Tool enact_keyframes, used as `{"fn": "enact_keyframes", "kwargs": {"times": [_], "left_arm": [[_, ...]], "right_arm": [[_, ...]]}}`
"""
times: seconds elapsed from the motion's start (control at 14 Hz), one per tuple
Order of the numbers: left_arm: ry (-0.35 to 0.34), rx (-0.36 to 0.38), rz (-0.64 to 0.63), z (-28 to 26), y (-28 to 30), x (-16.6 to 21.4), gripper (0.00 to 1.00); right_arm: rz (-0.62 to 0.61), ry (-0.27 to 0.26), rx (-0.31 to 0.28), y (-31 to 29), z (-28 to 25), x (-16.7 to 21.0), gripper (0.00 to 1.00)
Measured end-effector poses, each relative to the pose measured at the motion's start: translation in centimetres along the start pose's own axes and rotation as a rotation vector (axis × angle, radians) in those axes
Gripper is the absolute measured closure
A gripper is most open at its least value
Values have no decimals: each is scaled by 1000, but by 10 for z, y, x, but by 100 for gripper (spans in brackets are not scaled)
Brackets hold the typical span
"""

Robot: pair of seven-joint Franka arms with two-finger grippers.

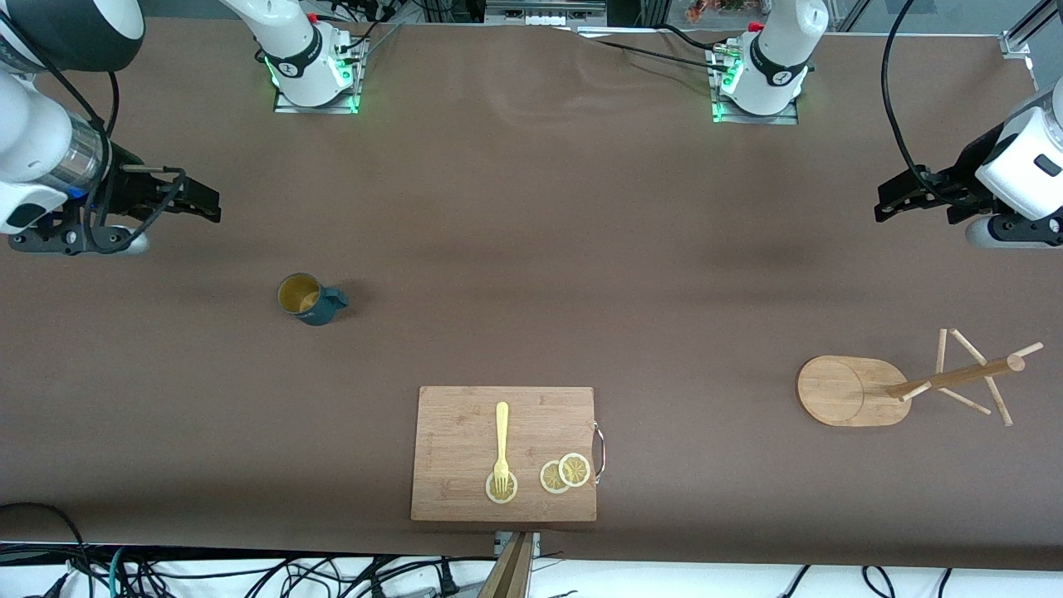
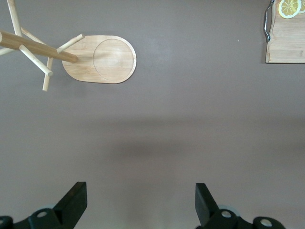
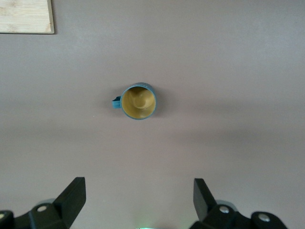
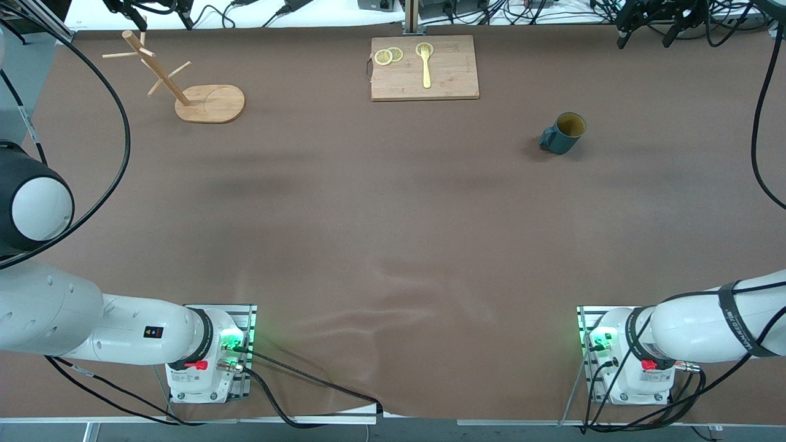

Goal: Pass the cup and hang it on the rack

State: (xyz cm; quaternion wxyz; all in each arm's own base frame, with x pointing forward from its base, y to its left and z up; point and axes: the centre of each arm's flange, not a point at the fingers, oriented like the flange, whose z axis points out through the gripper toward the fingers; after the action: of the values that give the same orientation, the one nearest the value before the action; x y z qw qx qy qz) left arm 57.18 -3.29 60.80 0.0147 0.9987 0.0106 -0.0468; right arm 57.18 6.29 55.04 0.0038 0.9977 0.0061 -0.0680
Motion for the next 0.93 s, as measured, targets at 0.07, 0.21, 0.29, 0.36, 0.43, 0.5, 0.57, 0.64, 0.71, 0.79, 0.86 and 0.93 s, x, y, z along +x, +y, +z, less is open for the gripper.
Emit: {"fn": "enact_keyframes", "kwargs": {"times": [0.07, 0.21, 0.29, 0.36, 0.43, 0.5, 0.57, 0.64, 0.71, 0.79, 0.86, 0.93], "left_arm": [[0, 0, 0, 0, 0, 0, 0], [0, 0, 0, 0, 0, 0, 0], [0, 0, 0, 0, 0, 0, 0], [0, 0, 1, 0, 0, 0, 0], [0, 0, 1, 0, 0, 0, 0], [0, 0, 1, 0, 0, 0, 0], [0, 0, 1, 0, 0, 0, 0], [0, 0, 1, 0, 0, 0, 0], [0, 0, 1, 0, 0, 0, 0], [0, 0, 1, 0, 0, 0, 0], [0, 0, 0, 0, 0, 0, 0], [0, 0, 0, 0, 0, 0, 0]], "right_arm": [[0, 1, -1, 0, 5, 2, 0], [0, 9, -2, 0, 15, 5, 0], [0, 14, -2, 0, 20, 7, 0], [0, 20, -2, 0, 28, 9, 0], [0, 27, -1, 0, 37, 11, 0], [0, 35, -1, -1, 49, 13, 0], [1, 43, 0, -1, 63, 15, 0], [2, 52, 1, -1, 79, 17, 0], [2, 58, 2, -1, 98, 19, 0], [3, 62, 2, -1, 116, 22, 0], [3, 62, 2, -1, 134, 25, 0], [4, 60, 2, -1, 150, 30, 0]]}}
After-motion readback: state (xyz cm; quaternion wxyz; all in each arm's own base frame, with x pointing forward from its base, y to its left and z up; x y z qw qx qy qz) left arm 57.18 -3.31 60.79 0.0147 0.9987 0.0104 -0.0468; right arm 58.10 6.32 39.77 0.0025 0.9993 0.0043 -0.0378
